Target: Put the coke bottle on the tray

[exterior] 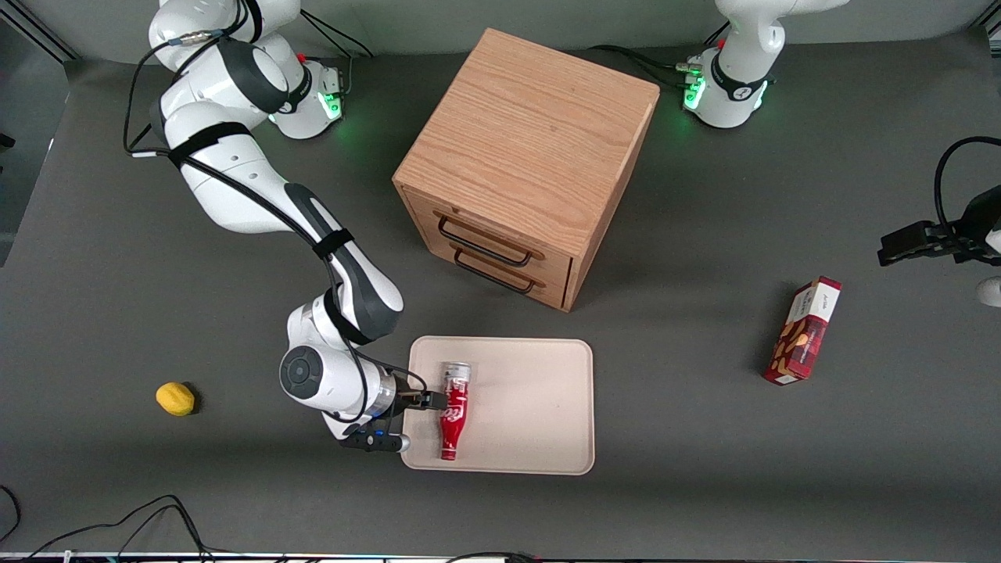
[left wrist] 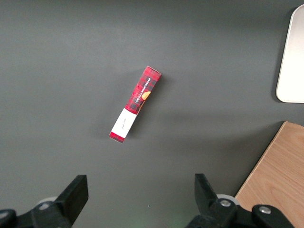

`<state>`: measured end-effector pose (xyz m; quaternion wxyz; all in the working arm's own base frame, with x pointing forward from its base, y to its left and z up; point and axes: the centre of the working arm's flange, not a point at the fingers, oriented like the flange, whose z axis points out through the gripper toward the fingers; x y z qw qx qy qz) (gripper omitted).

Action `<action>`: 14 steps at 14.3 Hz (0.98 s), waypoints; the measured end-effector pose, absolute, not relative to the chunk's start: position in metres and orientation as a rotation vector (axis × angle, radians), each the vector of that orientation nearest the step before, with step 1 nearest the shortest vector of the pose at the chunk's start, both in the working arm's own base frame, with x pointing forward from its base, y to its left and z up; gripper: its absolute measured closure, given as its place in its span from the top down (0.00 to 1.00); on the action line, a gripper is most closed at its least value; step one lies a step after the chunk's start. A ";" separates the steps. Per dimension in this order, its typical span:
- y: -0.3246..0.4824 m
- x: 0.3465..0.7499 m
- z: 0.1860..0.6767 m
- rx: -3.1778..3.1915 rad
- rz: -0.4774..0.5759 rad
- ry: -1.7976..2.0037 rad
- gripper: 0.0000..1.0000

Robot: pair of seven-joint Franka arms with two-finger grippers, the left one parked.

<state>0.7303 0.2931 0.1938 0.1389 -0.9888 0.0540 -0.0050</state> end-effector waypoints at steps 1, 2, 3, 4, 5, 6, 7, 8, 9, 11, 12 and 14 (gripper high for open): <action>0.293 0.730 0.193 -2.859 -0.014 0.156 1.00; 0.293 0.731 0.196 -2.857 -0.022 0.157 1.00; 0.292 0.734 0.203 -2.853 -0.041 0.158 1.00; 0.290 0.739 0.219 -2.848 -0.073 0.159 1.00; 0.284 0.744 0.244 -2.850 -0.098 0.158 1.00; 0.273 0.747 0.275 -2.869 -0.102 0.155 1.00; 0.257 0.748 0.314 -2.895 -0.098 0.157 1.00; 0.237 0.747 0.356 -2.921 -0.086 0.171 1.00; 0.216 0.742 0.396 -2.944 -0.068 0.189 1.00; 0.179 0.720 0.471 -2.999 -0.009 0.225 1.00; 0.162 0.707 0.503 -3.030 0.020 0.250 1.00; 0.120 0.679 0.557 -3.092 0.073 0.342 1.00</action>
